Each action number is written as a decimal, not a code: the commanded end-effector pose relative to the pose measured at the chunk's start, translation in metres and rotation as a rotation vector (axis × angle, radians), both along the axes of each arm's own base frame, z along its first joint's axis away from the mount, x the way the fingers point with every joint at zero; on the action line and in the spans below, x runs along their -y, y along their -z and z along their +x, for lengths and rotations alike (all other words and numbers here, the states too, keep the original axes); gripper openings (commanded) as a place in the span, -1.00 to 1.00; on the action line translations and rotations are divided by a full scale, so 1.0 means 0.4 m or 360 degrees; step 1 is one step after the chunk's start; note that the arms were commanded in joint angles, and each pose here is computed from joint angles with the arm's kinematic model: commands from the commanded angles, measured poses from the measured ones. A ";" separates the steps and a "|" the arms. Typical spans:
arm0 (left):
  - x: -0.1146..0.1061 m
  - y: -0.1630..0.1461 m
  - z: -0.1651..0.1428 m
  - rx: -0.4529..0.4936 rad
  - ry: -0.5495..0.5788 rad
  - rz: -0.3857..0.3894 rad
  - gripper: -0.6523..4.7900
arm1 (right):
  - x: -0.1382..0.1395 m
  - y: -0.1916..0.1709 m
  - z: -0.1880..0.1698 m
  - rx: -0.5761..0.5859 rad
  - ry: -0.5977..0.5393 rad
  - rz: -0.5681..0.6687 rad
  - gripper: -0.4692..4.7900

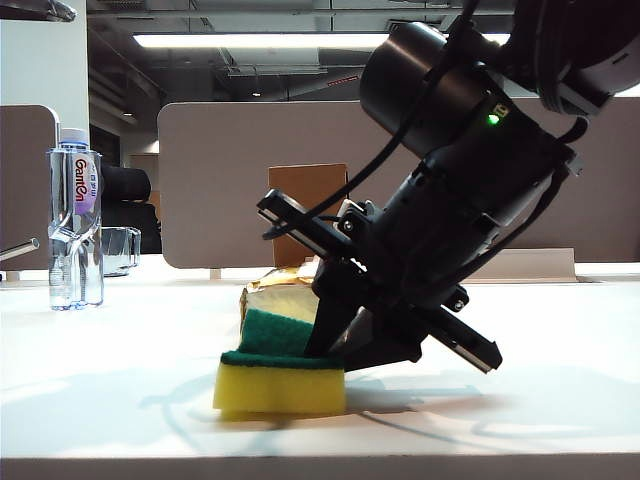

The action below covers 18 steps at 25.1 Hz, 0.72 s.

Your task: Move the sponge from right to left to wipe the table, avoiding obstacles on the table, and finally reaching the bottle of mineral water.

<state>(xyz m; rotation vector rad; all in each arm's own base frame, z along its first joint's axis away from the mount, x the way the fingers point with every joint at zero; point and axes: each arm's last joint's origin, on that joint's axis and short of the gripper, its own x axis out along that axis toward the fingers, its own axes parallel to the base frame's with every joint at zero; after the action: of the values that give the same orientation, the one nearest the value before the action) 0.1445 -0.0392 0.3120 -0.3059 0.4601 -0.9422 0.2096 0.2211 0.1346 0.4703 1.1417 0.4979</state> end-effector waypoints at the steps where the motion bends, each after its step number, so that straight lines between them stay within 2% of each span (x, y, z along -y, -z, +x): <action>1: 0.000 -0.008 -0.002 0.0039 0.0015 -0.0002 0.73 | 0.008 0.026 -0.016 -0.0103 -0.0017 -0.0093 -0.83; 3: 0.000 -0.008 -0.002 0.0037 0.0015 -0.0003 0.73 | 0.008 0.026 -0.016 -0.0118 -0.0034 -0.0077 -0.69; 4: 0.000 -0.008 -0.002 0.0036 0.0015 -0.0003 0.73 | 0.008 0.026 -0.016 -0.0117 -0.0033 -0.0077 -0.53; 6: 0.000 -0.008 -0.002 0.0032 0.0014 -0.0005 0.73 | 0.010 0.022 -0.014 -0.0111 -0.0027 -0.0071 -0.35; 12: 0.000 -0.008 -0.002 0.0033 0.0015 -0.0006 0.73 | 0.014 0.006 -0.013 -0.0079 -0.0020 -0.0048 -0.21; 14: 0.000 -0.008 -0.002 0.0032 0.0021 -0.0008 0.72 | 0.015 -0.002 -0.011 -0.0060 -0.0014 -0.0035 -0.10; 15: 0.001 -0.008 -0.002 0.0032 0.0034 -0.0013 0.73 | 0.018 -0.009 -0.009 -0.0048 -0.0007 -0.0025 0.03; 18: 0.001 -0.008 -0.003 0.0031 0.0042 -0.0016 0.73 | 0.026 -0.022 -0.003 -0.0015 0.0018 -0.0010 0.07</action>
<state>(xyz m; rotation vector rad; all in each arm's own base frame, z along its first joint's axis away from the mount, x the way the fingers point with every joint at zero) 0.1441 -0.0395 0.3121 -0.3093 0.4616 -0.9599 0.2090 0.2149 0.1449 0.4906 1.1389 0.5134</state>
